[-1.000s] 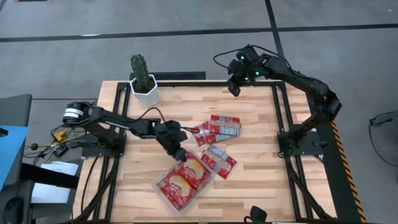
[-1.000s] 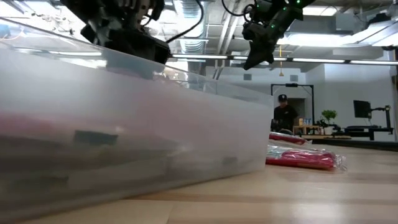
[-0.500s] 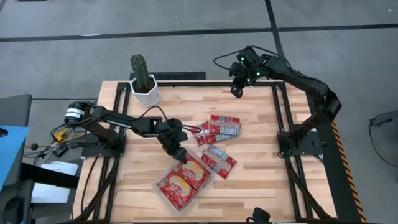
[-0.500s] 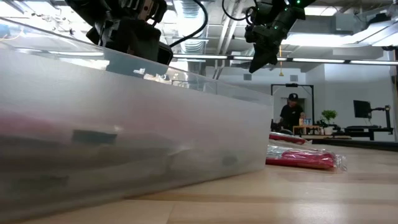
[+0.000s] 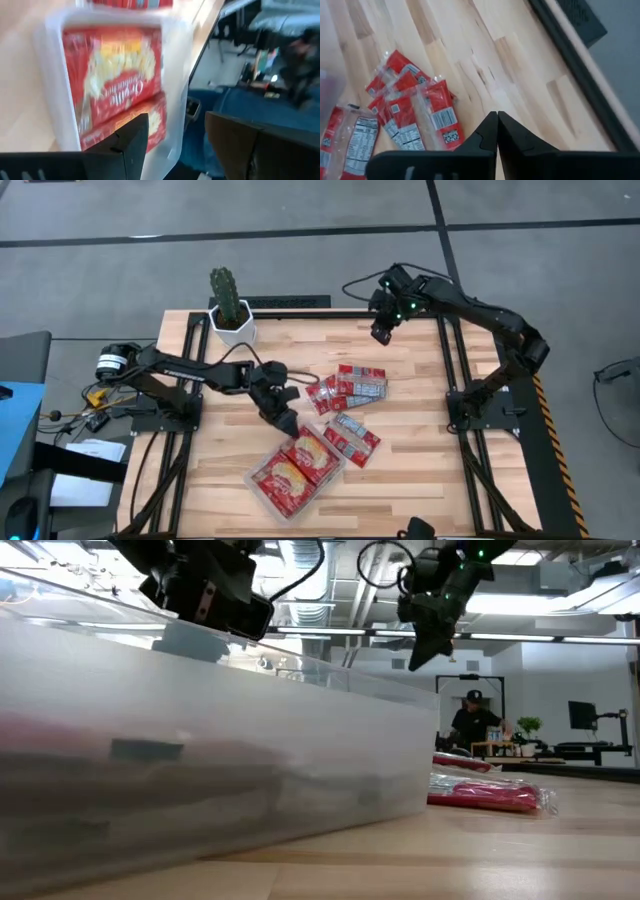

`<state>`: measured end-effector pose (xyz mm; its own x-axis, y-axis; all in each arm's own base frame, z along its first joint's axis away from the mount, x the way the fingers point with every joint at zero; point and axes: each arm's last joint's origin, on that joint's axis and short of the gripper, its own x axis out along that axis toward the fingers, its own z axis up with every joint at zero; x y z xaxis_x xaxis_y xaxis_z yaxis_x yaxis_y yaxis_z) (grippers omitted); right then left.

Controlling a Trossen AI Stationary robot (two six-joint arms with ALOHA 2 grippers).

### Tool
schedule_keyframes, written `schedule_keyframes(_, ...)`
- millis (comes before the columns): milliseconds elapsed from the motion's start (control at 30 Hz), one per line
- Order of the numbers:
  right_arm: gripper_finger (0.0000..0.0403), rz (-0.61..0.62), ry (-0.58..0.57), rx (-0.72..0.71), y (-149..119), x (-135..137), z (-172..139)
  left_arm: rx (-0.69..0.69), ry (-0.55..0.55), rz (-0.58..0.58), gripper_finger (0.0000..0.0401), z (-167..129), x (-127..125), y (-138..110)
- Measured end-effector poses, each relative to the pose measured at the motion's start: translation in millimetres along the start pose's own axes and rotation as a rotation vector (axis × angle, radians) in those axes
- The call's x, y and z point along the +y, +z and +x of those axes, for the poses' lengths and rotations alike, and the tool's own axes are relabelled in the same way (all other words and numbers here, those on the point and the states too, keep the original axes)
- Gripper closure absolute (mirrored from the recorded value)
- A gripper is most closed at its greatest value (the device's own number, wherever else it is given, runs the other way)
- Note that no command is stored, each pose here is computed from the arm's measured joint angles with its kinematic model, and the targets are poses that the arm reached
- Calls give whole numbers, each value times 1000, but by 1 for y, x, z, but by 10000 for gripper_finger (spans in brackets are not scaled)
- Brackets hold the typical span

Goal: Sort popcorn bags into baskets
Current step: Put the red popcorn bag into the transparent bin

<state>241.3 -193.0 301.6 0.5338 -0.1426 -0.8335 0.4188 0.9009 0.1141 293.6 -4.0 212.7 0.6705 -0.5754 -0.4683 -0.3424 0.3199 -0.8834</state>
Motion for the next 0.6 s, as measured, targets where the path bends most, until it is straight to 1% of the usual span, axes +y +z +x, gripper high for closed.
schedule_keyframes(67, 374, 35, 3, 14, -8, -1, 12, -48, -28, -2, 218, -8, -1, 8)
schedule_keyframes(133, 375, 75, 4, 21, -17, -3, 24, -127, -76, 12, 218, -17, -4, 20)
schedule_keyframes(200, 375, 130, 6, 49, -30, -4, 37, -241, -101, 24, 218, -30, -5, 32)
schedule_keyframes(233, 374, 162, 5, 58, -36, -5, 43, -325, -106, 28, 218, -36, -5, 40)
schedule_keyframes(333, 372, 274, -11, 84, -54, -5, 60, -554, -68, 15, 218, -54, 2, 59)
schedule_keyframes(400, 372, 336, -38, 123, -69, -5, 69, -676, -36, 19, 218, -64, 9, 72)
schedule_keyframes(433, 373, 360, -47, 144, -75, -4, 73, -707, -21, 7, 218, -68, 14, 77)
schedule_keyframes(500, 376, 393, -64, 181, -87, -2, 80, -721, -20, -11, 218, -72, 26, 89)
schedule_keyframes(600, 381, 413, -77, 235, -102, 4, 88, -692, -46, -32, 218, -68, 42, 102)
